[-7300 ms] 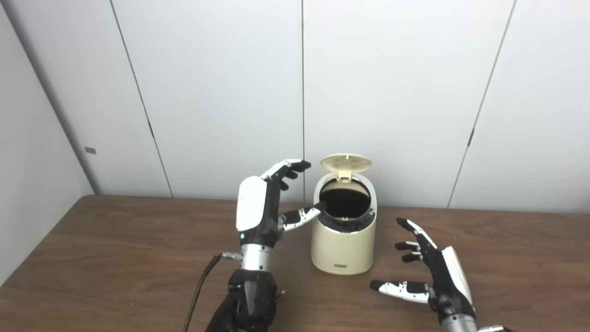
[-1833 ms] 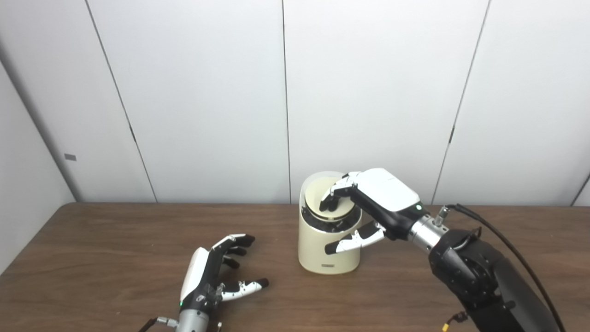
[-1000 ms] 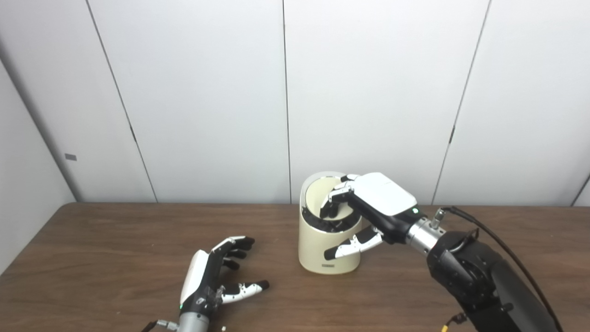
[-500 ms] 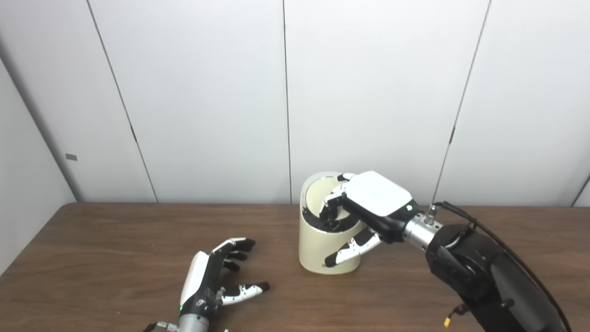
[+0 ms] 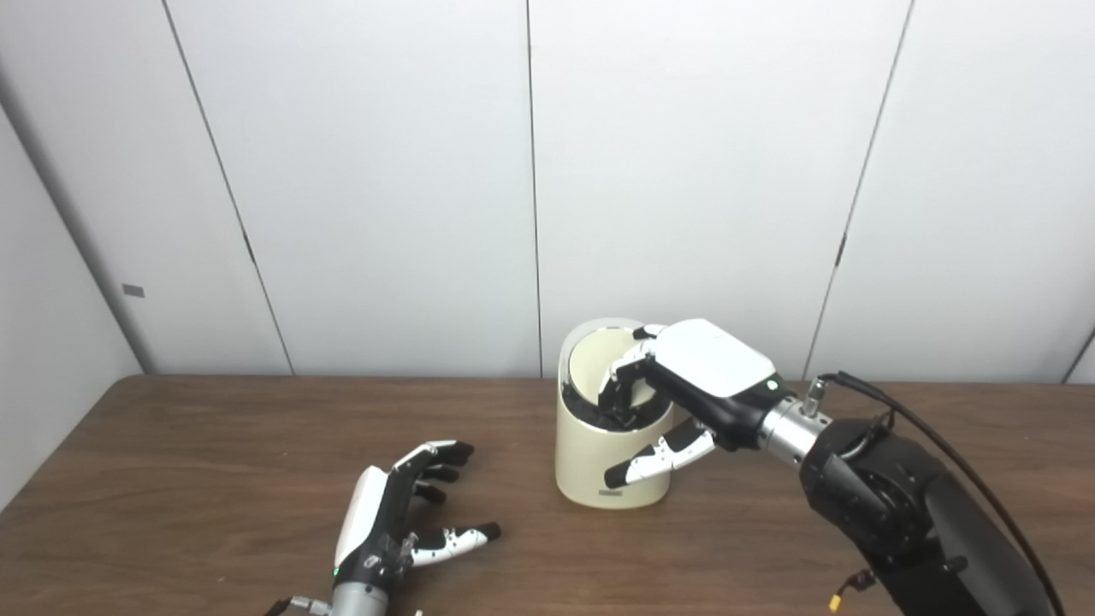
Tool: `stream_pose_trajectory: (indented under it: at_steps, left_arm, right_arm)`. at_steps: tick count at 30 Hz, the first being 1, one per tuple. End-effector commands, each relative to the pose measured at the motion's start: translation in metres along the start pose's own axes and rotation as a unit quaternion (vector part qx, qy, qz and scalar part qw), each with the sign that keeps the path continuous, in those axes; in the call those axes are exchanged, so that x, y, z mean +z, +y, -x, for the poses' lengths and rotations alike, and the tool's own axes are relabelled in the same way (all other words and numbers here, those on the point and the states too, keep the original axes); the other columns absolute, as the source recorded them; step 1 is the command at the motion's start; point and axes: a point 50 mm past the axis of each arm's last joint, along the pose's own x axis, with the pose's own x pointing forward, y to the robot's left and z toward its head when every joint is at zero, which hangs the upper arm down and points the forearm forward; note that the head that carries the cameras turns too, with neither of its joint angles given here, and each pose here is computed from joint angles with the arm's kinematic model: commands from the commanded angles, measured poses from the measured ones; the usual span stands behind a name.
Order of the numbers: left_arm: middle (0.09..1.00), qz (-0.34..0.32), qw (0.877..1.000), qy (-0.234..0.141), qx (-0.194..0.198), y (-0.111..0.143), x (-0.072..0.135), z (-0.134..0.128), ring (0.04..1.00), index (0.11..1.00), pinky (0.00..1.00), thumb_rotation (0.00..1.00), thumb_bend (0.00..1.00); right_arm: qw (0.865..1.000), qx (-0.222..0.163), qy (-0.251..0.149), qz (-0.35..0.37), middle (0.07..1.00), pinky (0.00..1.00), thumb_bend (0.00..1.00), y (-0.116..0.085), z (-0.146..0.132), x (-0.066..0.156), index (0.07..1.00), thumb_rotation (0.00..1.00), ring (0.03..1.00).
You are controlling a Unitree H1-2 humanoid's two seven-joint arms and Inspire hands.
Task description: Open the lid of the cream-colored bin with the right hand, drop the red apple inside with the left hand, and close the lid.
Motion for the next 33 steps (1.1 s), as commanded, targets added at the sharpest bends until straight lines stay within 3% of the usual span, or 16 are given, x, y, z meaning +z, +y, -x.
stream_pose_trajectory:
  at_steps: [1,5,8,19,22,25,28,33]
  left_arm:
    - [0.732,0.000,1.000,-0.019,0.006,0.005,0.007,-0.007,0.694,0.723,0.56,0.00,0.76]
    - [0.727,-0.001,1.000,-0.019,0.005,0.004,0.007,-0.007,0.687,0.723,0.56,0.00,0.76]
    - [0.726,0.001,1.000,-0.019,0.004,0.003,0.006,-0.007,0.686,0.721,0.55,0.00,0.76]
    - [0.723,-0.002,1.000,-0.020,0.005,0.002,0.008,-0.007,0.681,0.722,0.55,0.00,0.76]
    - [0.721,-0.002,1.000,-0.021,0.005,0.002,0.008,-0.007,0.682,0.720,0.55,0.00,0.76]
    - [0.720,-0.001,1.000,-0.020,0.004,0.002,0.009,-0.007,0.675,0.719,0.55,0.00,0.76]
    - [0.719,-0.001,1.000,-0.023,0.004,0.002,0.010,-0.008,0.670,0.719,0.54,0.00,0.76]
    - [0.719,-0.003,1.000,-0.029,0.004,0.004,0.011,-0.008,0.669,0.725,0.55,0.00,0.75]
  right_arm:
    - [0.998,-0.056,-0.007,0.003,0.588,0.91,0.61,-0.032,-0.002,0.004,0.606,0.58,0.781]
    - [0.995,-0.096,-0.003,0.007,0.588,0.88,0.60,-0.044,-0.002,0.005,0.608,0.59,0.768]
    - [0.993,-0.116,0.003,-0.008,0.593,0.92,0.59,-0.047,-0.002,0.004,0.607,0.55,0.770]
    - [0.986,-0.161,0.032,-0.011,0.598,0.87,0.58,-0.036,0.003,-0.004,0.623,0.53,0.743]
    - [0.985,-0.169,0.037,-0.017,0.633,0.74,0.60,-0.033,0.006,-0.011,0.655,0.47,0.719]
    - [0.981,-0.179,0.056,-0.050,0.730,0.58,0.62,-0.029,0.013,-0.019,0.718,0.45,0.707]
    - [0.972,-0.198,0.066,-0.107,0.791,0.56,0.66,-0.022,0.022,-0.026,0.760,0.35,0.728]
    - [0.953,-0.221,0.094,-0.184,0.832,0.63,0.72,-0.011,0.045,-0.034,0.819,0.22,0.764]
